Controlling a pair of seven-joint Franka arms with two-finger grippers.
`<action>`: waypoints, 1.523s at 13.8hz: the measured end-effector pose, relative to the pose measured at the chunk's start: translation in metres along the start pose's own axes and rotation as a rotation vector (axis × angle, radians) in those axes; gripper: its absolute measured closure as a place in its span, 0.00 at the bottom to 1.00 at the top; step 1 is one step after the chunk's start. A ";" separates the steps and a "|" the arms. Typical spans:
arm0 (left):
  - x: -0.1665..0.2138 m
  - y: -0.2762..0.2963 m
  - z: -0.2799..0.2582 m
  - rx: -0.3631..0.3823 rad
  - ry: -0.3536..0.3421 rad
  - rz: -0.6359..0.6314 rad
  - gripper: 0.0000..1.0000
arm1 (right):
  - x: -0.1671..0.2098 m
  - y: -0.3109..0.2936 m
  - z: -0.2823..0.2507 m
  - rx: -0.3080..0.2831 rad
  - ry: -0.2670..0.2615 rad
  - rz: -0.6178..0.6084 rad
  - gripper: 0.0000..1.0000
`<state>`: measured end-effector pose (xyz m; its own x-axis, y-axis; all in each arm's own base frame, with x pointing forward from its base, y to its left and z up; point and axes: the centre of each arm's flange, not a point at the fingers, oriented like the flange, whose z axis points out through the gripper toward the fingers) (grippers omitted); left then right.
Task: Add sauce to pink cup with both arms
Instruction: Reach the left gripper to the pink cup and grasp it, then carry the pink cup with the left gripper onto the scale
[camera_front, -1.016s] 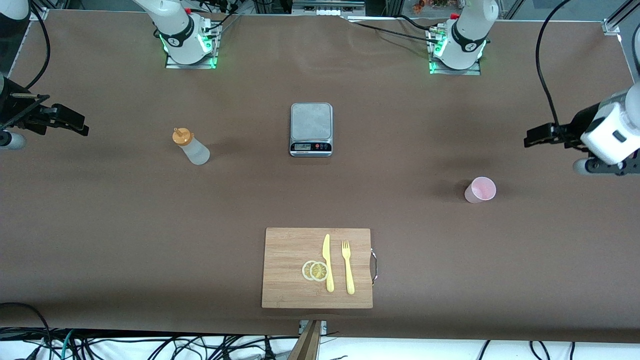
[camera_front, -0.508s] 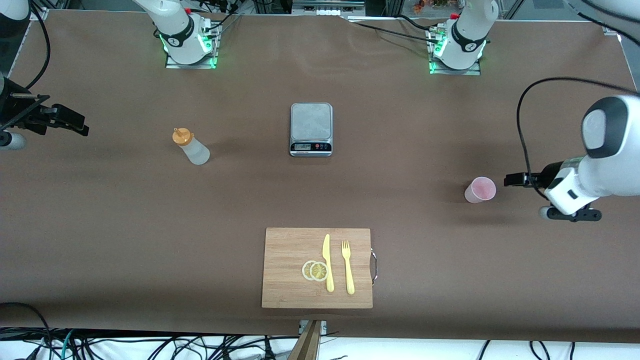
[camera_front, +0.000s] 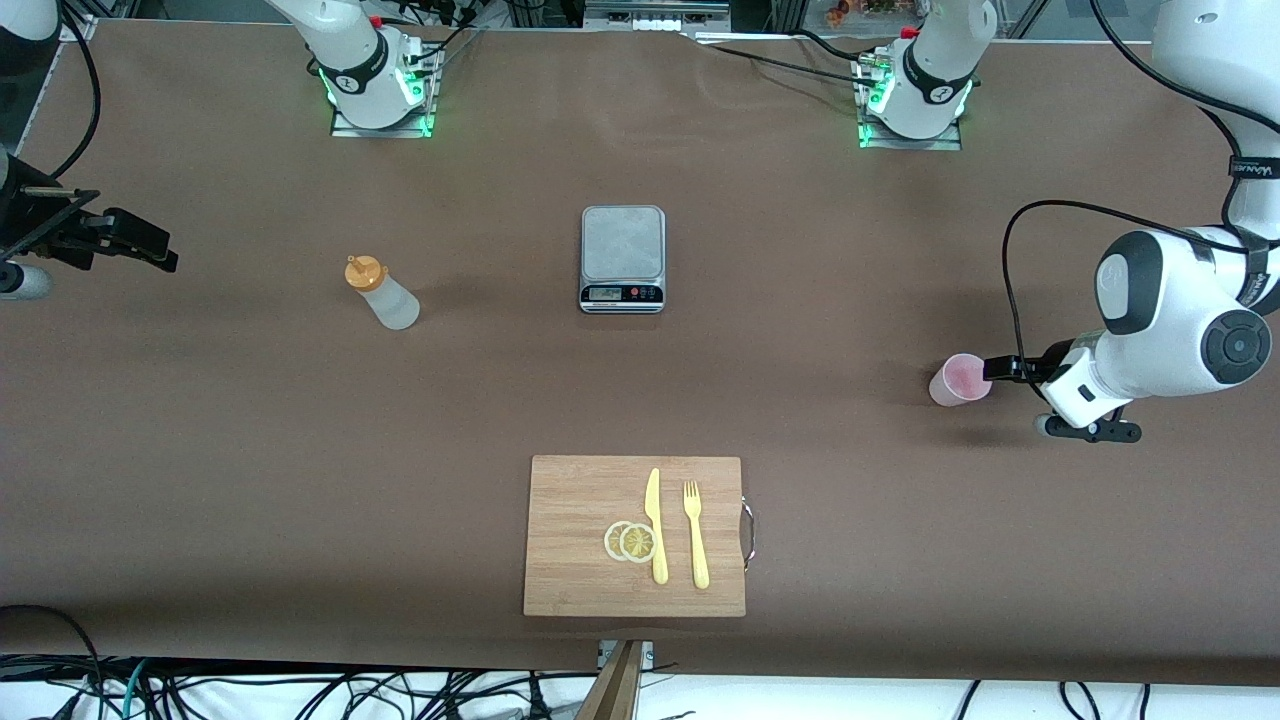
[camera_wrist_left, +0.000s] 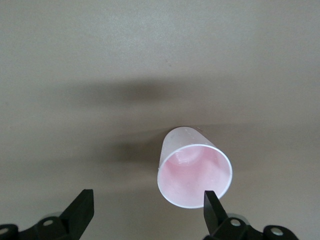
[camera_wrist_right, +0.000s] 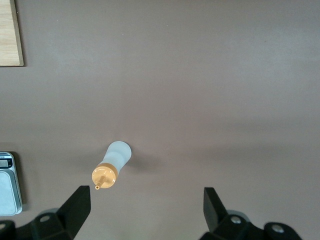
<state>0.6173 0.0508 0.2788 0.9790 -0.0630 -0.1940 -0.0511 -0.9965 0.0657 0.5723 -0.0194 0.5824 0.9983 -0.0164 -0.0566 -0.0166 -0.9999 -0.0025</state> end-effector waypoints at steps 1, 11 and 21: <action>-0.001 -0.001 0.009 0.003 0.018 0.004 0.04 | 0.000 0.000 0.000 0.000 0.000 0.000 0.00; -0.011 0.003 0.045 0.006 0.044 -0.013 0.36 | 0.000 0.000 0.000 0.000 0.000 0.000 0.00; 0.004 0.037 0.014 0.000 0.055 -0.019 0.96 | 0.000 0.000 0.000 0.000 0.000 0.000 0.00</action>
<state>0.6165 0.0124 0.2663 0.9891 -0.0409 -0.1414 -0.0324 -0.9975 0.0625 0.5723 -0.0199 0.5824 0.9983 -0.0164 -0.0567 -0.0166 -0.9999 -0.0026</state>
